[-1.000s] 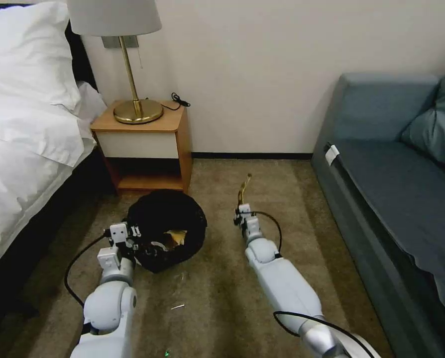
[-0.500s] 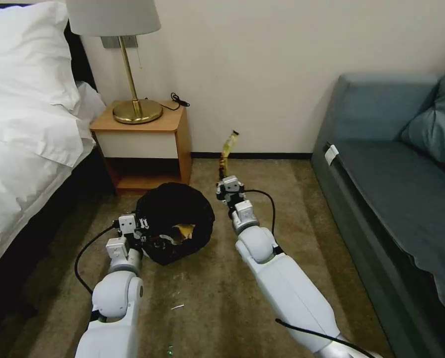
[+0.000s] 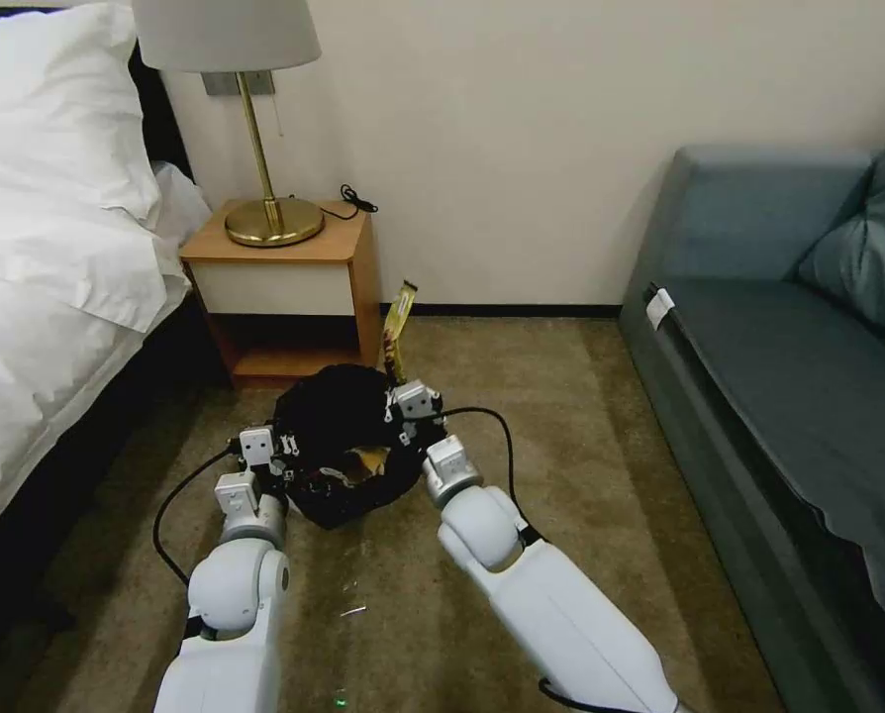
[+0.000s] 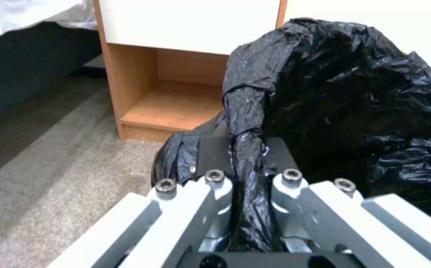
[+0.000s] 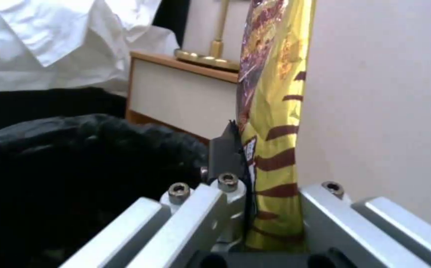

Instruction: Pick up the trash bin, then pick up the garbage on the floor and place it into the trash bin.

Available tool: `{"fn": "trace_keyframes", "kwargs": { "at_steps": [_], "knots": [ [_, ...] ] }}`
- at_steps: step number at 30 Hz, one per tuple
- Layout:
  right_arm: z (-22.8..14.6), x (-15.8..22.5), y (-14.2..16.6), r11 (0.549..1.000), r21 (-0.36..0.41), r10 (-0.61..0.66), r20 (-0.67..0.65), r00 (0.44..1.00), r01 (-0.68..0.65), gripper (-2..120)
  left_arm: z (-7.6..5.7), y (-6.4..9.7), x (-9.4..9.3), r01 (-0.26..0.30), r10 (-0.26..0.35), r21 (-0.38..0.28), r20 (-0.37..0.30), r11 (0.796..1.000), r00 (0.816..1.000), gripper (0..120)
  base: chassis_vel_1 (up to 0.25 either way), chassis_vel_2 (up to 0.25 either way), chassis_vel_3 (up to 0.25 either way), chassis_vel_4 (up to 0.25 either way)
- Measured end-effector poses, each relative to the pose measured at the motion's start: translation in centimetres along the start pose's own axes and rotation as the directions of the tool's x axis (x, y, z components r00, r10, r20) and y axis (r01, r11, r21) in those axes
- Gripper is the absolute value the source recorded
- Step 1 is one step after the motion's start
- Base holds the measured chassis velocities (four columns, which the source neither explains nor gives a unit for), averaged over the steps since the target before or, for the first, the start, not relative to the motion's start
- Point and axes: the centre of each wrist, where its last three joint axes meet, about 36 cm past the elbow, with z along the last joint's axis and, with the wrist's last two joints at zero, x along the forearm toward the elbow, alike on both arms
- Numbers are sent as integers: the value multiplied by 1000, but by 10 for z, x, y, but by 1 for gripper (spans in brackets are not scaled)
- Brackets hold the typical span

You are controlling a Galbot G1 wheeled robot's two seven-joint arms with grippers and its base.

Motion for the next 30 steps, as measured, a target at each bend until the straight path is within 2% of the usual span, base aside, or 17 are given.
{"fn": "trace_keyframes", "kwargs": {
  "at_steps": [15,21,24,25,27,28,30],
  "knots": [
    [6,9,23,999,0,-53,-8,999,53,0,-1,-5,1,-2,2,8,1,1000,1000,4,0,0,0,0],
    [18,11,29,998,4,-58,-9,998,58,2,2,0,3,14,-14,5,-8,1000,1000,4,0,0,0,0],
    [22,11,32,998,-5,-68,9,998,68,17,2,-2,3,23,-23,20,-18,1000,1000,4,0,0,0,0],
    [22,11,32,998,-5,-68,9,998,68,17,2,-2,3,23,-23,20,-18,1000,1000,4,0,0,0,0],
    [23,11,35,996,-10,-85,30,996,85,28,0,-7,2,18,-17,41,-23,999,1000,4,0,0,0,0],
    [23,11,35,996,-10,-85,30,996,85,28,0,-7,2,18,-17,41,-23,999,1000,4,0,0,0,0],
    [22,9,37,996,-15,-91,40,995,91,38,-2,-11,2,10,-9,56,-27,998,1000,4,0,0,0,0]
  ]
}}
